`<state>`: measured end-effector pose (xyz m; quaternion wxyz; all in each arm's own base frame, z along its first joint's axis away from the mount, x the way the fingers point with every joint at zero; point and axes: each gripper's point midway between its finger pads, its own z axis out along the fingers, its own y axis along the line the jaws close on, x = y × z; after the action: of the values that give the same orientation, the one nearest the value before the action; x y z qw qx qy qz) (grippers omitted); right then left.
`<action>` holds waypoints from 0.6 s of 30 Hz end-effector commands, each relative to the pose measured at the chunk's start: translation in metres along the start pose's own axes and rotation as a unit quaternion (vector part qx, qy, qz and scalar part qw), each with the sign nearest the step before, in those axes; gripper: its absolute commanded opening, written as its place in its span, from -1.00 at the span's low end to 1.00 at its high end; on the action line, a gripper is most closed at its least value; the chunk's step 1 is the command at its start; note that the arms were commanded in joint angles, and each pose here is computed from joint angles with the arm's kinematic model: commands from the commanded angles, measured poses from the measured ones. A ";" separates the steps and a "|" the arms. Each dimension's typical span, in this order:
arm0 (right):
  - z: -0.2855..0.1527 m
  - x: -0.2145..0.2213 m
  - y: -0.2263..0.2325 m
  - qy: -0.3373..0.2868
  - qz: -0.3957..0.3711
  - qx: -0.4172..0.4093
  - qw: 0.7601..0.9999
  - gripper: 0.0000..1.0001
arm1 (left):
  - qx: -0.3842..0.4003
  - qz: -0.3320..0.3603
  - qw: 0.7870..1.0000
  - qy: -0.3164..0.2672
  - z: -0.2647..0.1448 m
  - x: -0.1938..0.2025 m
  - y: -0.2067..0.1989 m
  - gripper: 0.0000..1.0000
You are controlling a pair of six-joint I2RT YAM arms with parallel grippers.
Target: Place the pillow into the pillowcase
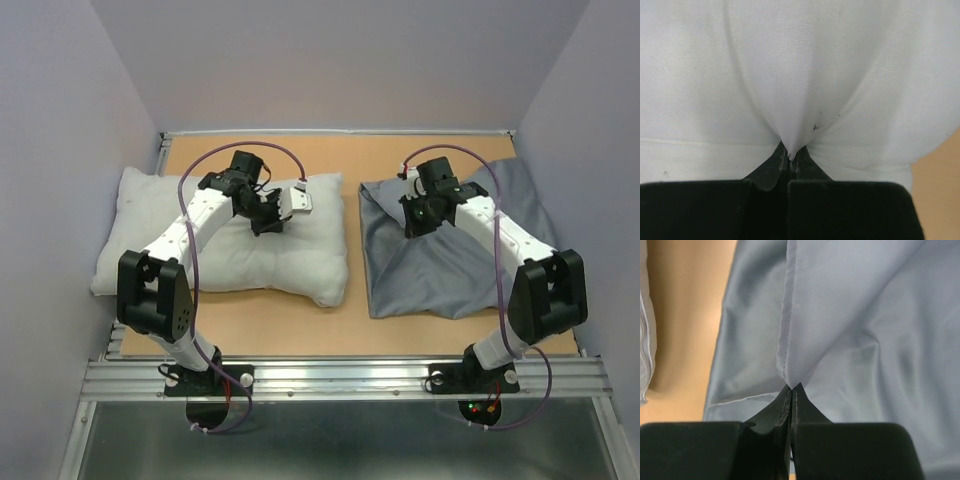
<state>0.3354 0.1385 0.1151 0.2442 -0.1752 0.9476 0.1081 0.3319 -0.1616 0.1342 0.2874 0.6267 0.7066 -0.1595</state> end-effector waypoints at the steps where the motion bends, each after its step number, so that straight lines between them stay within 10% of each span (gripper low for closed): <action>1: -0.011 0.022 -0.006 0.011 -0.017 -0.021 1.000 -0.99 | 0.057 0.069 0.996 -0.019 -0.017 -0.035 -0.046 -1.00; 18: -0.092 -0.018 0.009 -0.128 -0.030 -0.106 0.986 -0.99 | 0.208 0.196 0.958 -0.019 0.011 -0.083 -0.134 -1.00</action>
<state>0.3106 0.1122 0.1711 0.3091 -0.1872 0.9138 0.1855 0.2197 -0.2439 0.1461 0.1958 0.7830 0.5402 -0.2380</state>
